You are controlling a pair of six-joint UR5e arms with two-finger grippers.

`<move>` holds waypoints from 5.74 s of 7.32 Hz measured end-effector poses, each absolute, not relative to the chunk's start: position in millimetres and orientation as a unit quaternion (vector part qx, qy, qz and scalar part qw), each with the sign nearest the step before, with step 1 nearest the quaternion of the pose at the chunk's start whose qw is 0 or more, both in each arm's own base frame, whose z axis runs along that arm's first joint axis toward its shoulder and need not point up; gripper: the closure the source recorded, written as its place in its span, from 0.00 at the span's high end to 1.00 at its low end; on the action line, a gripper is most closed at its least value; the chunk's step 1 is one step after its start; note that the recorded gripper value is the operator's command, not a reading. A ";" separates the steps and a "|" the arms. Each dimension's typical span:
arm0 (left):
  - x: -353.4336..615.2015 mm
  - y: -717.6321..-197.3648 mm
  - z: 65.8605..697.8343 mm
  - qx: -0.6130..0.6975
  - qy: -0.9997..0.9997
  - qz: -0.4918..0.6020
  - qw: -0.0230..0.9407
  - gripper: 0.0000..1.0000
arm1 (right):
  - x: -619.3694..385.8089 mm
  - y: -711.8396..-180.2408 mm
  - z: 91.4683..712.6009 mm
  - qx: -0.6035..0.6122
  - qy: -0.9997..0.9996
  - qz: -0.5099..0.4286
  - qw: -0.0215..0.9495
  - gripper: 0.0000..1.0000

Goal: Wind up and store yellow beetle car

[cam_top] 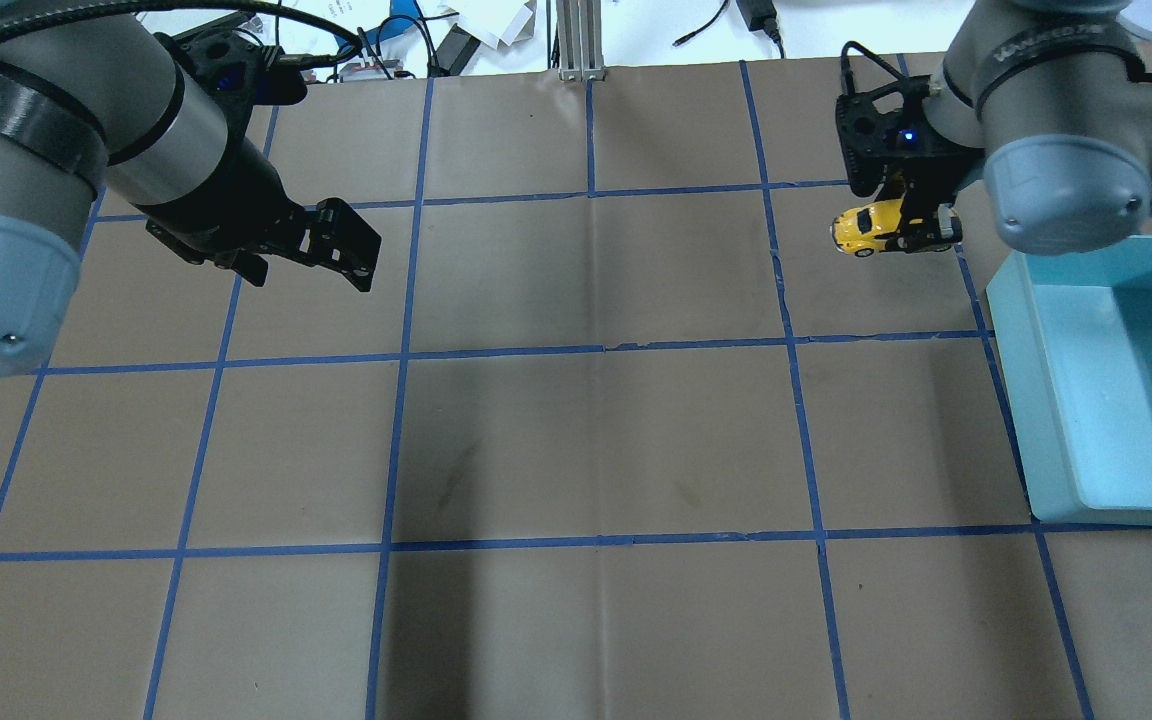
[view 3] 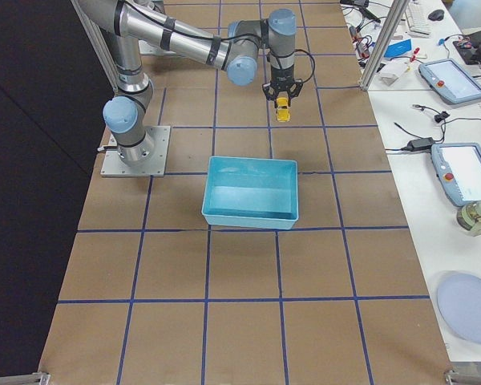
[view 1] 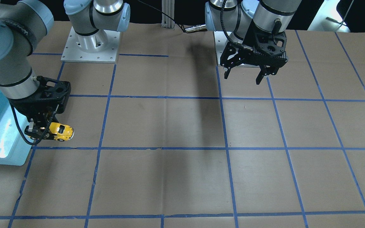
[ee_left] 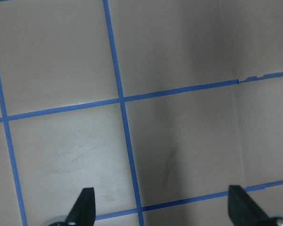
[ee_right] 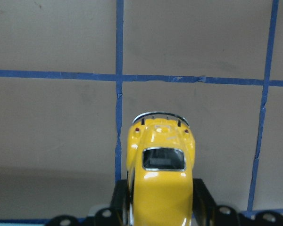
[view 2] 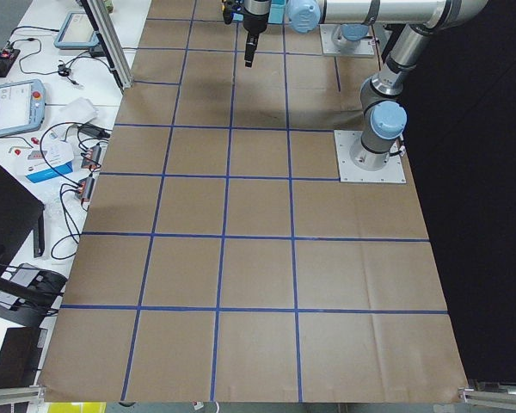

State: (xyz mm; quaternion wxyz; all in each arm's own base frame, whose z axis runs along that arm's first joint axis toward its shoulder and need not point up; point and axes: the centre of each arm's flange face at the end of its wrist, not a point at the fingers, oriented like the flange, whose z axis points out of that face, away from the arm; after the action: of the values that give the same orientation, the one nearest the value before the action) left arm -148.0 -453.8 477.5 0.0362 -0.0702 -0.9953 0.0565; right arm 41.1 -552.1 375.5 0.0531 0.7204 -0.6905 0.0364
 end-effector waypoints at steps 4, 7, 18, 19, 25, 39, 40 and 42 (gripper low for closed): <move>-149.8 -448.3 482.4 -0.072 -0.995 0.058 0.036 1.00 | -41.8 -516.4 386.8 0.713 -0.698 0.060 0.017 0.35; -149.9 -446.9 484.5 -0.072 -0.995 0.060 0.036 1.00 | -107.1 -498.0 378.4 0.718 -0.691 0.079 0.005 0.36; -148.5 -448.5 483.1 -0.061 -0.996 0.060 0.038 1.00 | -220.1 -457.2 292.8 0.741 -0.669 0.049 -0.007 0.43; -146.3 -449.9 484.0 -0.059 -0.996 0.063 0.035 1.00 | -224.0 -460.5 280.5 0.741 -0.669 0.047 -0.013 0.45; -141.3 -455.3 485.7 -0.014 -0.997 0.075 0.027 1.00 | -238.0 -465.2 240.2 0.736 -0.674 0.039 -0.039 0.52; -136.9 -435.4 493.2 -0.010 -0.998 0.056 -0.013 1.00 | -234.7 -474.6 351.8 0.535 -0.842 0.067 -0.007 1.00; -137.0 -435.1 492.7 -0.010 -0.998 0.055 -0.013 1.00 | -226.0 -480.9 367.3 0.459 -0.885 0.080 -0.015 1.00; -137.5 -433.9 491.9 -0.011 -0.999 0.050 -0.013 1.00 | -200.6 -500.8 399.6 0.315 -0.945 0.087 -0.026 1.00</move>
State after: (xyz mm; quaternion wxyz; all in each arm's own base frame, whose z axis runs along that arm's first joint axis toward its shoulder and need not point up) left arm -137.5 -433.9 491.9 -0.0131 -0.0114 -0.9986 0.0505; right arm -200.6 -500.8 399.6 -0.0259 0.3147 -0.9448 0.0868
